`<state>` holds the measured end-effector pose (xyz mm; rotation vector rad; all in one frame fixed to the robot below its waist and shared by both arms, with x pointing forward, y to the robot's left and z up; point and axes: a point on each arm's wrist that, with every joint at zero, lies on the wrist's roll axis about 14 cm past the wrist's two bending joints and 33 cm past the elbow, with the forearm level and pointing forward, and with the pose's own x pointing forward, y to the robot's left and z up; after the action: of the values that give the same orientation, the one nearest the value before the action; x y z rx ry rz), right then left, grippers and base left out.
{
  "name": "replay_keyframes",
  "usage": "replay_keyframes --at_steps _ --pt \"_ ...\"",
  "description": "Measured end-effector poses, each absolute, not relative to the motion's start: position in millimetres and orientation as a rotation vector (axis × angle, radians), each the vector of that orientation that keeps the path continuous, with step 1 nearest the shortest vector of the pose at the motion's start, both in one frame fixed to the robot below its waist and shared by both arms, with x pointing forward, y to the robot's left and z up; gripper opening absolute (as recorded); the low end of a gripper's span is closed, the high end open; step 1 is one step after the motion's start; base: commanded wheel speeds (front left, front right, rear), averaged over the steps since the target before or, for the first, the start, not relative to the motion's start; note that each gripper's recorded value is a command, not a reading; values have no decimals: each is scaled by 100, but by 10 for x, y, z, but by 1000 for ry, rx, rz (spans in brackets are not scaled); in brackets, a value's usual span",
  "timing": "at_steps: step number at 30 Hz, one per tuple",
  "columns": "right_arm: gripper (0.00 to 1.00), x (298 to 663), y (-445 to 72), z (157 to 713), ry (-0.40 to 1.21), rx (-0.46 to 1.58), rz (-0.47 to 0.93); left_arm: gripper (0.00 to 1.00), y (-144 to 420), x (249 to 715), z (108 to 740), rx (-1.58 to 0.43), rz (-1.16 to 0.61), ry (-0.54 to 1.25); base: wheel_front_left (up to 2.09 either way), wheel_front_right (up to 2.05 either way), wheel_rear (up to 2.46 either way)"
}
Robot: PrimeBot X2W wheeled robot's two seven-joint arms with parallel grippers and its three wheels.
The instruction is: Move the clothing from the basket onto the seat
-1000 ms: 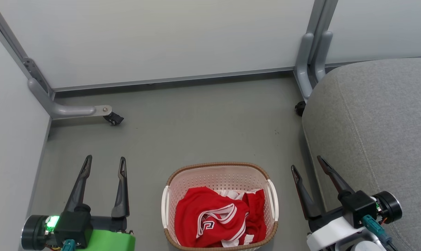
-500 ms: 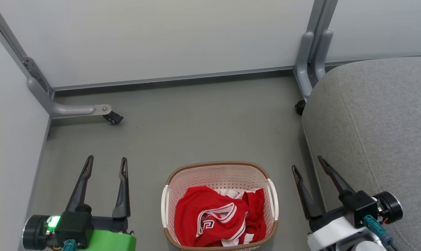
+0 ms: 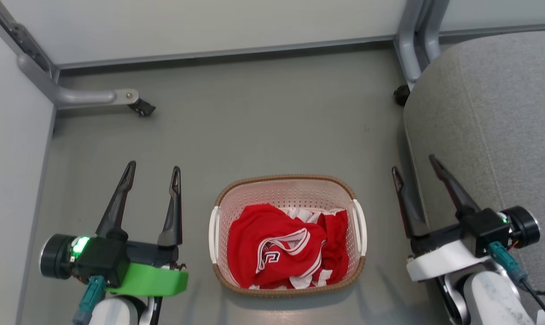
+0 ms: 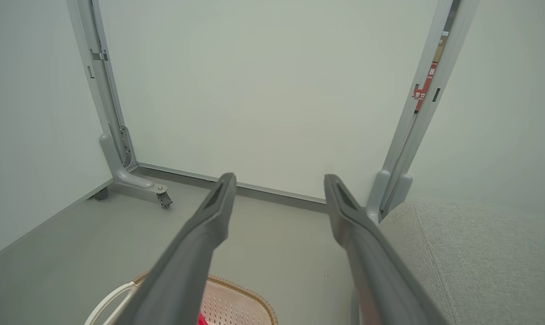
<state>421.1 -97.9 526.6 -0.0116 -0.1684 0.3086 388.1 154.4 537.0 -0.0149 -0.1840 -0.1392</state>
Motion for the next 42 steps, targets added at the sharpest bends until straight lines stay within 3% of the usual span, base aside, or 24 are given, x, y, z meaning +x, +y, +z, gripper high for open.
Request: replay_keyframes --at_steps 10,22,31,42 --pt "100 4905 -971 5121 -198 -47 294 100 1238 4454 5049 0 -286 -123 0 0 0" --pt "100 5462 -940 4328 -109 -110 284 100 786 4896 4410 2 -476 -14 0 0 0" --pt "100 5753 -907 3878 -90 -113 286 100 490 4917 3861 36 -639 90 0 0 0" --pt "100 5909 -1083 3625 -102 -115 227 100 163 4602 2926 129 -929 297 0 0 0"
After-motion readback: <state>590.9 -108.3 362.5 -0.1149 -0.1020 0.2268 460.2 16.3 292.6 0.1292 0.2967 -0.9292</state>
